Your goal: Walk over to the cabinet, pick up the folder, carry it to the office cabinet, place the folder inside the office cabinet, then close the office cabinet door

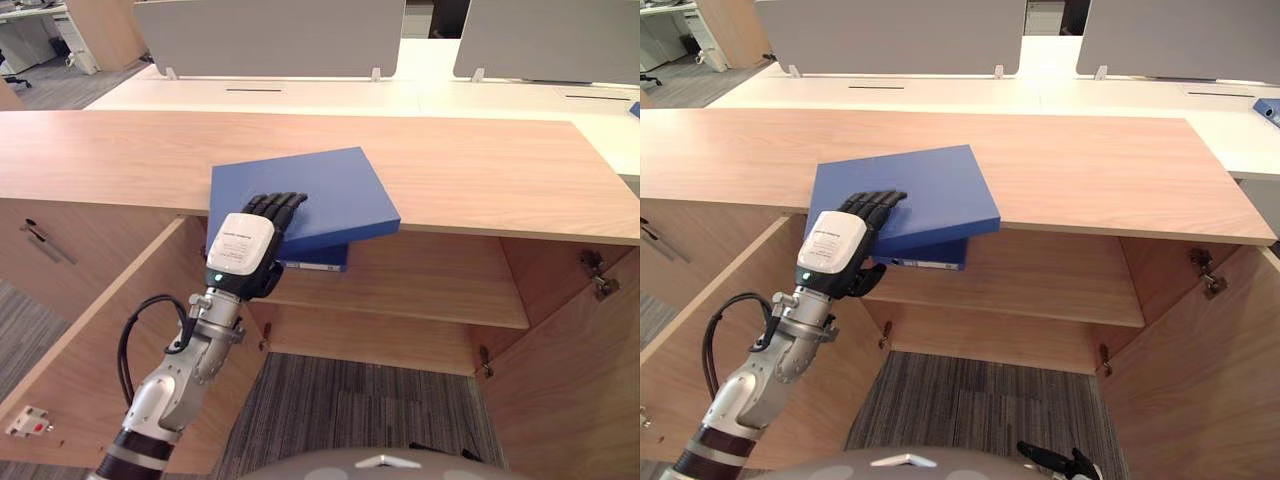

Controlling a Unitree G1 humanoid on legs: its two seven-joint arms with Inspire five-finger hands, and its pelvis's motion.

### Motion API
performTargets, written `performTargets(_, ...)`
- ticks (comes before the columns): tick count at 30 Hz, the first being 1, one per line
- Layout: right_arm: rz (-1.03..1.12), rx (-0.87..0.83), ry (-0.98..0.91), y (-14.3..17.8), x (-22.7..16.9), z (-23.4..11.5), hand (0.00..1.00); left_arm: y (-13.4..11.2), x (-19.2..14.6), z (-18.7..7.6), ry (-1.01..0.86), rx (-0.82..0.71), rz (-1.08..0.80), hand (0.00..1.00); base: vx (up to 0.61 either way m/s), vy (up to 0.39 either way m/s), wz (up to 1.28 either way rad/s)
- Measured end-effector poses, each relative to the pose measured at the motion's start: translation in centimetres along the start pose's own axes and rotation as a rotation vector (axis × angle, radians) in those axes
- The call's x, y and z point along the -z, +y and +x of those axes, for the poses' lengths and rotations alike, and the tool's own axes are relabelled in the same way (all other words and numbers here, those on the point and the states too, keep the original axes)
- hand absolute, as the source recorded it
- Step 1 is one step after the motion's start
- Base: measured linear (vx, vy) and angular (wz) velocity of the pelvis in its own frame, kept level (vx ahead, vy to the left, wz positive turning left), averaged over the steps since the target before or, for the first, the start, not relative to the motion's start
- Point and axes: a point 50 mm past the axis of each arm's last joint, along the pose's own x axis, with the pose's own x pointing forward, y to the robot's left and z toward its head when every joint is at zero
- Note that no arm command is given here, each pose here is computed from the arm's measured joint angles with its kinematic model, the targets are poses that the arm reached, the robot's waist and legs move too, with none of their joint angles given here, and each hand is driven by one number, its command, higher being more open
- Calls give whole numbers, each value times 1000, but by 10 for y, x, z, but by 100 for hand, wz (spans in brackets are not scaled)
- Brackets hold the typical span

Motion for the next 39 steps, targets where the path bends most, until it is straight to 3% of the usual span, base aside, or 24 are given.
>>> performTargets(9,1,-4,-5,1,-3,0,100,19,6,17,60,-201,-14,0,0,0,0)
performTargets(22,12,-24,-45,8,-13,1,100,25,-18,13,26,-229,-178,0,14,5,-4)
performTargets(30,-17,-86,-201,25,-37,-6,100,51,-78,17,-147,-390,-752,0,-24,25,-11)
performTargets(39,56,-166,-386,48,-64,-26,100,55,-99,15,-170,-384,-1338,0,-49,6,-5)
